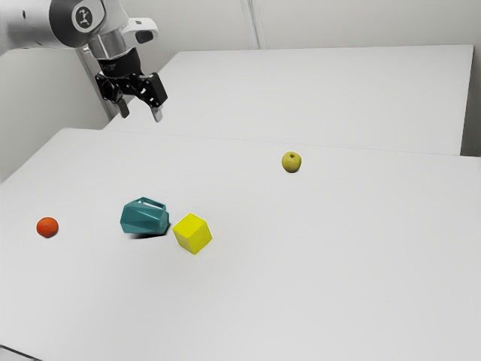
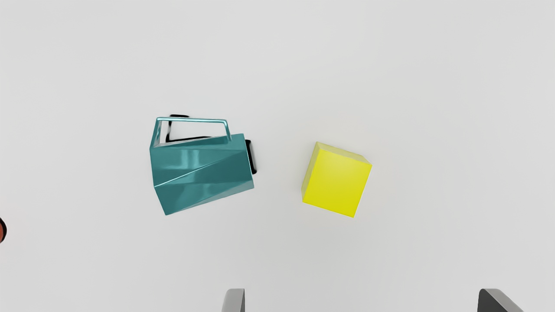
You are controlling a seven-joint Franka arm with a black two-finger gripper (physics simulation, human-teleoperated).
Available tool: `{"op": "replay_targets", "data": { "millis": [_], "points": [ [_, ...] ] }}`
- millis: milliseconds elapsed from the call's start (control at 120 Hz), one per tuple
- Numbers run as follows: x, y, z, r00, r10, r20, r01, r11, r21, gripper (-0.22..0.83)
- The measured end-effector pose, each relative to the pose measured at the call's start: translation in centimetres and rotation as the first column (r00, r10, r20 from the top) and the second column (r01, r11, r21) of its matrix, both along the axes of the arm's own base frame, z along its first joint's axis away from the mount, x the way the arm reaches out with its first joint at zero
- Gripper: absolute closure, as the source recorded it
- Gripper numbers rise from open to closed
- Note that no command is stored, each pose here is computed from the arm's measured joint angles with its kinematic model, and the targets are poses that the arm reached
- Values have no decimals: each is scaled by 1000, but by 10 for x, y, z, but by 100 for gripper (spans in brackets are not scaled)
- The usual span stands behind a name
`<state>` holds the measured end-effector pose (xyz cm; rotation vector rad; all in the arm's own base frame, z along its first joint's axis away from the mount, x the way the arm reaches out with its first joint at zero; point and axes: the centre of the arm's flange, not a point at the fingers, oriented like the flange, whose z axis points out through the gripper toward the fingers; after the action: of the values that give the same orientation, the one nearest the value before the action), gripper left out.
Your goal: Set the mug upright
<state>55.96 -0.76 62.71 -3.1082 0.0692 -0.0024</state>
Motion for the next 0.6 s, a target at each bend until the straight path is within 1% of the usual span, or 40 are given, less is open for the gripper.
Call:
{"op": "replay_targets", "data": {
  "millis": [133,283,367,467,600],
  "points": [
    [-2,1,-2,1000,3,-5,-3,1000,0,2],
    [-16,4,-1,1000,7,-10,-7,1000,-2,2],
    [-19,11,0,1000,17,-12,-17,1000,-2,2],
    [-21,33,-8,998,49,-28,-49,999,-11,2],
    [-27,82,-17,992,122,-43,-123,991,-43,2]
  ]
}}
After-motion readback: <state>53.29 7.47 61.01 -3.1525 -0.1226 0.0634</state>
